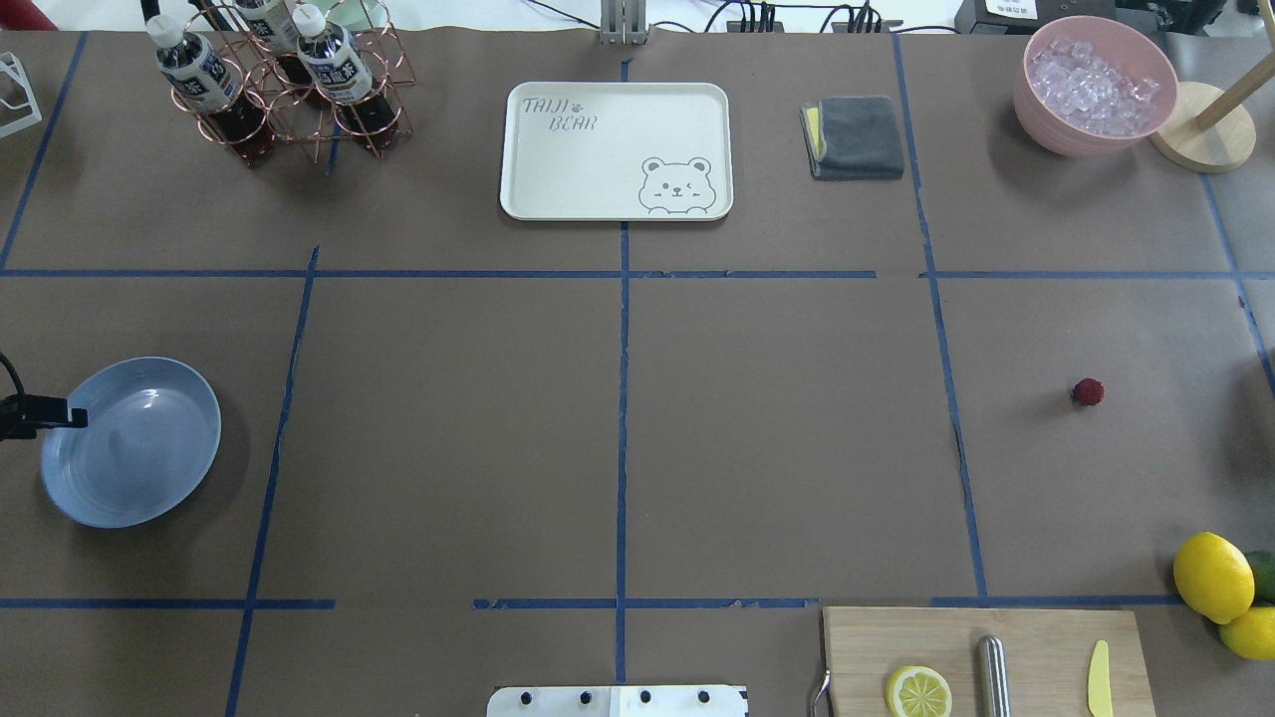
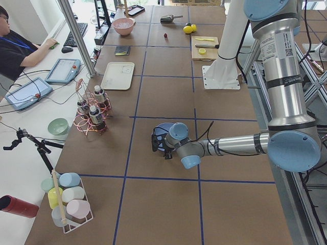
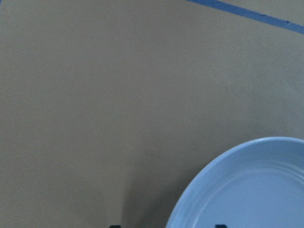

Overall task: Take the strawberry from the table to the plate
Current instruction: 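Grasp the rim of the light blue plate with the left gripper and lift it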

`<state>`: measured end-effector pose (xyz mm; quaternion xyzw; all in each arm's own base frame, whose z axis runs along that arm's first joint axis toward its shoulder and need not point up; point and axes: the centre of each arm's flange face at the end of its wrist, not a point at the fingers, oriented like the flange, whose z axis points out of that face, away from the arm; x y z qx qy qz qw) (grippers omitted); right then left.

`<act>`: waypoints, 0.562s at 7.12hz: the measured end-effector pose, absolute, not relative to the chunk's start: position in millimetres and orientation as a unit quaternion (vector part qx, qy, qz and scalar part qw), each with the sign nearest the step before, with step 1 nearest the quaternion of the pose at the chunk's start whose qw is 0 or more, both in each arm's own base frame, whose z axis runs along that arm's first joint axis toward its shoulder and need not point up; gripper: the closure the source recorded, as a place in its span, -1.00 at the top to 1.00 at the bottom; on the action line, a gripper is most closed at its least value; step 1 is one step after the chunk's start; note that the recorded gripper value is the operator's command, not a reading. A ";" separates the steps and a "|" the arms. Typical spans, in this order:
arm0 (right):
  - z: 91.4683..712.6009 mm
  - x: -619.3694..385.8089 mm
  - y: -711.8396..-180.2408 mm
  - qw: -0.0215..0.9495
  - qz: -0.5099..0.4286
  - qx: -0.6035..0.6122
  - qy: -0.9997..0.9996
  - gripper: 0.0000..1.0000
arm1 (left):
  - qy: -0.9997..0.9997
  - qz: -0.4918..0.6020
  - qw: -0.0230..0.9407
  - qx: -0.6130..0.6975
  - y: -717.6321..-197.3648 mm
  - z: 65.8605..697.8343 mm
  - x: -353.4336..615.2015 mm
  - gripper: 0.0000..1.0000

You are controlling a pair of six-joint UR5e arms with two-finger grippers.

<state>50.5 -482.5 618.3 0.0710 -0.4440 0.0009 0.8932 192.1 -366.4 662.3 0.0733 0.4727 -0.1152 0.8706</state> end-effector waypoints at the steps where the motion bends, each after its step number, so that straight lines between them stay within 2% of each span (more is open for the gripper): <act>1: 618.2 50.5 -482.5 0.893 0.001 0.071 -0.444 1.00 | 0.473 -0.114 0.871 0.073 -366.0 662.2 192.7 -0.68; 2: 618.3 50.5 -482.5 0.893 0.001 0.071 -0.444 1.00 | 0.473 -0.112 0.871 0.074 -365.8 662.0 192.9 -0.98; 4: 614.1 49.3 -482.9 0.893 0.002 0.072 -0.444 1.00 | 0.476 -0.108 0.869 0.076 -366.0 658.1 193.2 -1.00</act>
